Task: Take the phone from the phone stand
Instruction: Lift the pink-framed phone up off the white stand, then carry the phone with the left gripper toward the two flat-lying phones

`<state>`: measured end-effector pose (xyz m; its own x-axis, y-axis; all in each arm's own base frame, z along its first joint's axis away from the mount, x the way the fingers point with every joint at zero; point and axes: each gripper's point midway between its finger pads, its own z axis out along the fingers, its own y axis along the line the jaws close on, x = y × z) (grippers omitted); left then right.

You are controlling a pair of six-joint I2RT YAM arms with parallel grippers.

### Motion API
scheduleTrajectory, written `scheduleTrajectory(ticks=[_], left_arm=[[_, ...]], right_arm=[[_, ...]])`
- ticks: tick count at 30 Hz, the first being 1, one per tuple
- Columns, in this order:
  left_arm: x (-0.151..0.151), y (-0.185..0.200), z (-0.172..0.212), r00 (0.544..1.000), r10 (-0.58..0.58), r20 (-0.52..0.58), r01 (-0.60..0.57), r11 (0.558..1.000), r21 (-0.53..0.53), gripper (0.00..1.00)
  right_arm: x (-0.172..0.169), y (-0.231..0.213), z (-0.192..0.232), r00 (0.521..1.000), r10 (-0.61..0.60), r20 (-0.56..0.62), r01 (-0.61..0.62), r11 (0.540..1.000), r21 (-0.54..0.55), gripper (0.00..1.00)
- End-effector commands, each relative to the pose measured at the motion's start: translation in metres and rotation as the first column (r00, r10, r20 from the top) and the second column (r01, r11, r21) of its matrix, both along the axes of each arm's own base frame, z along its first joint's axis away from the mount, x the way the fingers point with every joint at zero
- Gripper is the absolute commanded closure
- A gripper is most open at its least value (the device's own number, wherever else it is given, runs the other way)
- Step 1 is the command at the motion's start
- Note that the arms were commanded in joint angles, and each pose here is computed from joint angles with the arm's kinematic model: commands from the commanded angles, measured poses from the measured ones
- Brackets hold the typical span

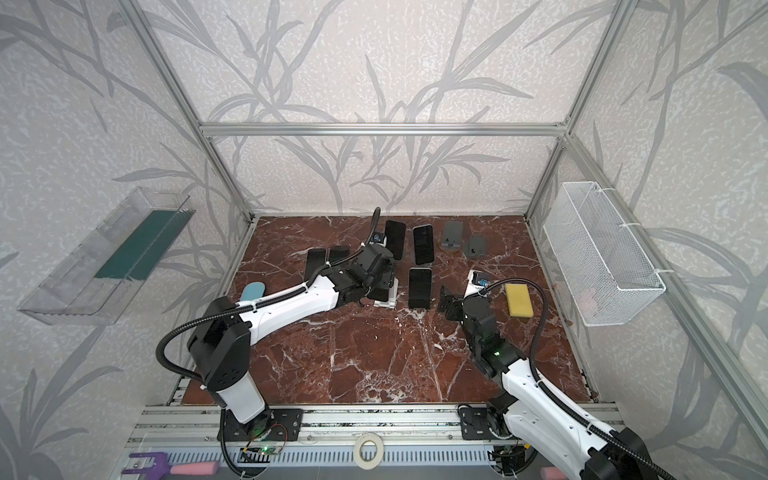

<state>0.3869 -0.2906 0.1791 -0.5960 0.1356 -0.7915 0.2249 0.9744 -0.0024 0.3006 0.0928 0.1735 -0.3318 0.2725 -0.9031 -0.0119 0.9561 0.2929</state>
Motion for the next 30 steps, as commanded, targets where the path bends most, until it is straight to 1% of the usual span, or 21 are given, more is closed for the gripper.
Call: scheduleTrajectory(ticks=[1, 4, 8, 12, 16, 22, 25, 30], left_arm=[[0.0, 0.015, 0.038, 0.997, 0.022, 0.081, -0.02, 0.999, -0.025, 0.38], [-0.001, 0.029, 0.047, 0.995, 0.039, 0.088, -0.036, 0.999, -0.028, 0.38], [-0.004, 0.058, 0.055, 0.994, 0.073, 0.079, -0.07, 0.997, -0.038, 0.38], [-0.008, 0.093, 0.052, 0.991, 0.122, 0.057, -0.119, 0.991, -0.058, 0.38], [-0.015, 0.129, 0.042, 0.983, 0.183, 0.018, -0.181, 0.98, -0.08, 0.38], [-0.023, 0.183, 0.03, 0.966, 0.252, -0.054, -0.255, 0.966, -0.046, 0.38], [-0.027, 0.208, 0.036, 0.957, 0.279, -0.074, -0.284, 0.956, -0.069, 0.38], [-0.032, 0.238, 0.05, 0.943, 0.323, -0.074, -0.326, 0.945, -0.029, 0.38]], right_arm=[[0.002, 0.002, 0.016, 0.999, 0.002, 0.039, -0.003, 1.0, 0.024, 0.06], [0.002, 0.003, 0.017, 0.999, 0.008, 0.041, -0.009, 1.0, 0.028, 0.07], [0.0, 0.005, 0.02, 0.999, 0.02, 0.05, -0.022, 0.999, 0.039, 0.07], [-0.001, 0.006, 0.022, 0.997, 0.027, 0.067, -0.031, 0.998, 0.051, 0.07], [0.0, 0.008, 0.021, 0.998, 0.035, 0.061, -0.038, 0.998, 0.049, 0.07], [0.0, 0.006, 0.02, 0.998, 0.022, 0.059, -0.025, 0.999, 0.048, 0.07], [0.0, 0.006, 0.018, 0.998, 0.024, 0.053, -0.026, 0.999, 0.045, 0.07], [0.001, 0.007, 0.016, 0.999, 0.026, 0.047, -0.028, 0.998, 0.047, 0.08]])
